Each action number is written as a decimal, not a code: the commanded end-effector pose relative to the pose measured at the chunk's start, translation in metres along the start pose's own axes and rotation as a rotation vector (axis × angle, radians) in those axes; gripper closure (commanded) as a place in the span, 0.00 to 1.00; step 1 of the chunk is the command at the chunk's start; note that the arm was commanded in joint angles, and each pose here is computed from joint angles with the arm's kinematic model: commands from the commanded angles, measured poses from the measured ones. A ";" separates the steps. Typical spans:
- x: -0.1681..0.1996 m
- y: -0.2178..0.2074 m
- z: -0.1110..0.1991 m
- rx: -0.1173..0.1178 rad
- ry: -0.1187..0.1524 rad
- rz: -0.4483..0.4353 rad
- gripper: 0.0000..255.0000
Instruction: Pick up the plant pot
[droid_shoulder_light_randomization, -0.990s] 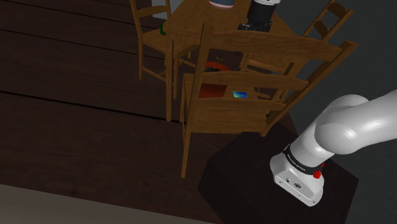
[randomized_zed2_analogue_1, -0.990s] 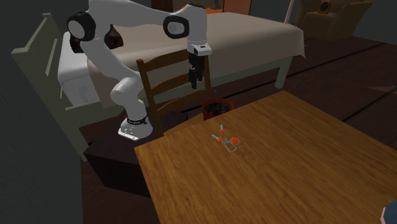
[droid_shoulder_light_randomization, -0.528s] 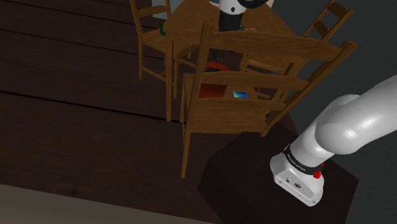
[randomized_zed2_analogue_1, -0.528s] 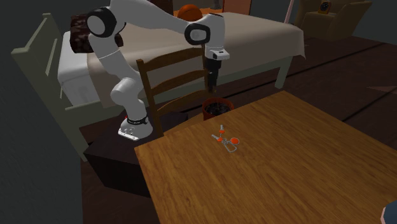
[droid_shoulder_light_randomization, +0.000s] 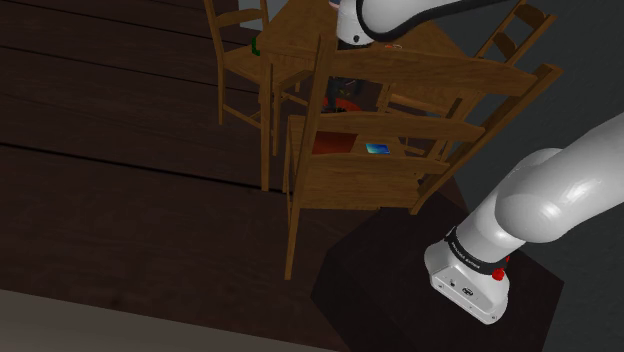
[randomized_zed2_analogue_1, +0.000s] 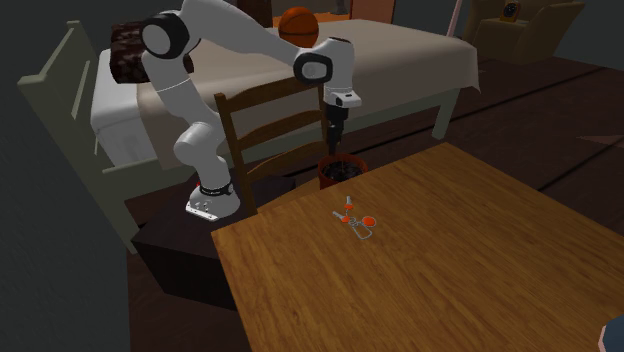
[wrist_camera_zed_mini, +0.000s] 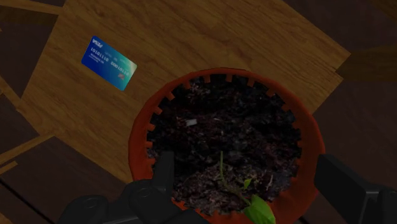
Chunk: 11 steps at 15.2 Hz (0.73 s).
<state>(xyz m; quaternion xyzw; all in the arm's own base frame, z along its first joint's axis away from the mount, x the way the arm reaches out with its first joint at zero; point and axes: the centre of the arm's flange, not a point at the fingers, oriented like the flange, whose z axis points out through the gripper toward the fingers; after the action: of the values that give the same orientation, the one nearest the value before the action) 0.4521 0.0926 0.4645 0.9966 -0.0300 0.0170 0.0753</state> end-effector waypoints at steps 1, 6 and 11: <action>0.001 -0.001 0.004 0.000 0.001 0.000 0.00; 0.001 -0.001 0.004 0.000 0.001 0.000 1.00; 0.001 -0.001 0.004 0.000 0.001 0.000 1.00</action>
<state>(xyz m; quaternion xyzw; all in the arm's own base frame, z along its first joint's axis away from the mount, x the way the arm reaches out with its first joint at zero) 0.4531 0.0936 0.4614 0.9966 -0.0294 0.0179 0.0751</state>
